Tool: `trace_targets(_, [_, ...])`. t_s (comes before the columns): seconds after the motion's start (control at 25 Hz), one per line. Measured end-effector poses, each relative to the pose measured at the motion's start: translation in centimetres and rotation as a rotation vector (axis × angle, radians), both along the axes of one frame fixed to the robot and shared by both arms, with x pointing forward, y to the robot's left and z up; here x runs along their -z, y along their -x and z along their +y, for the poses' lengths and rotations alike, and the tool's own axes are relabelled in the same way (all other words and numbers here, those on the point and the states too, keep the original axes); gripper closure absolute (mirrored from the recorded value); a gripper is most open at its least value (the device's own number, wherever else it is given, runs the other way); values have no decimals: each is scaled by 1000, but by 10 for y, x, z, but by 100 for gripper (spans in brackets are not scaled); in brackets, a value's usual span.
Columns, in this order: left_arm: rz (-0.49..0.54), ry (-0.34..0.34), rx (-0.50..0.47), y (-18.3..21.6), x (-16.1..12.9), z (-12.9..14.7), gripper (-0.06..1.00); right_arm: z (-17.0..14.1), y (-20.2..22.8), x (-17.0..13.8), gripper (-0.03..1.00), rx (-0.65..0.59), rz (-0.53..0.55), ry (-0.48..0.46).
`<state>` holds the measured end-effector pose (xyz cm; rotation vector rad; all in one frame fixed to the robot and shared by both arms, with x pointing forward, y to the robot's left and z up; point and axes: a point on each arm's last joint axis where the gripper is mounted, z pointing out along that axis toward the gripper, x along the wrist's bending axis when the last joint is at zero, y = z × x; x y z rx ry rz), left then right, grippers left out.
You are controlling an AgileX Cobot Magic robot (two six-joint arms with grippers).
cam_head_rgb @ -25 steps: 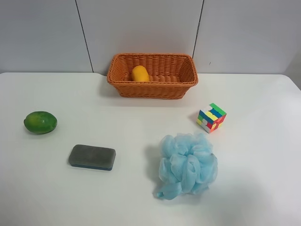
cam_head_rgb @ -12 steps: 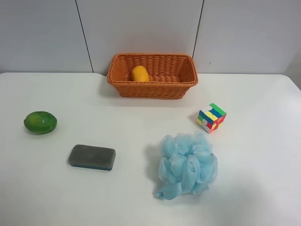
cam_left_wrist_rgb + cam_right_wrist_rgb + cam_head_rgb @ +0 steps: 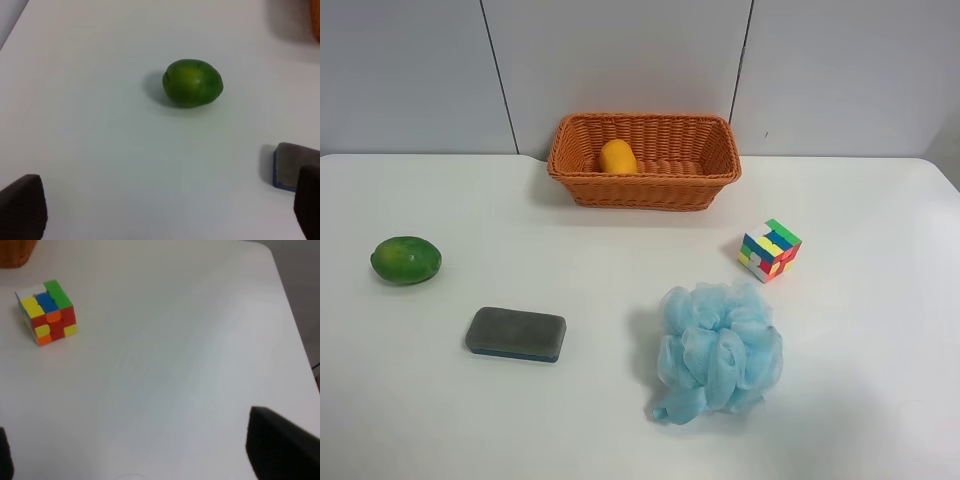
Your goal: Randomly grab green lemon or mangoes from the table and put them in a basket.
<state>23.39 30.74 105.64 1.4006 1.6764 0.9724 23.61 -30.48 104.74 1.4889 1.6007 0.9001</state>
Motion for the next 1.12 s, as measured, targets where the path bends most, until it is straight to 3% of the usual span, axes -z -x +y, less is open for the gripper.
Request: trace_targets(1.12, [-9,3,-2,3,1,0,-5,0,0,0,5,0,0,0])
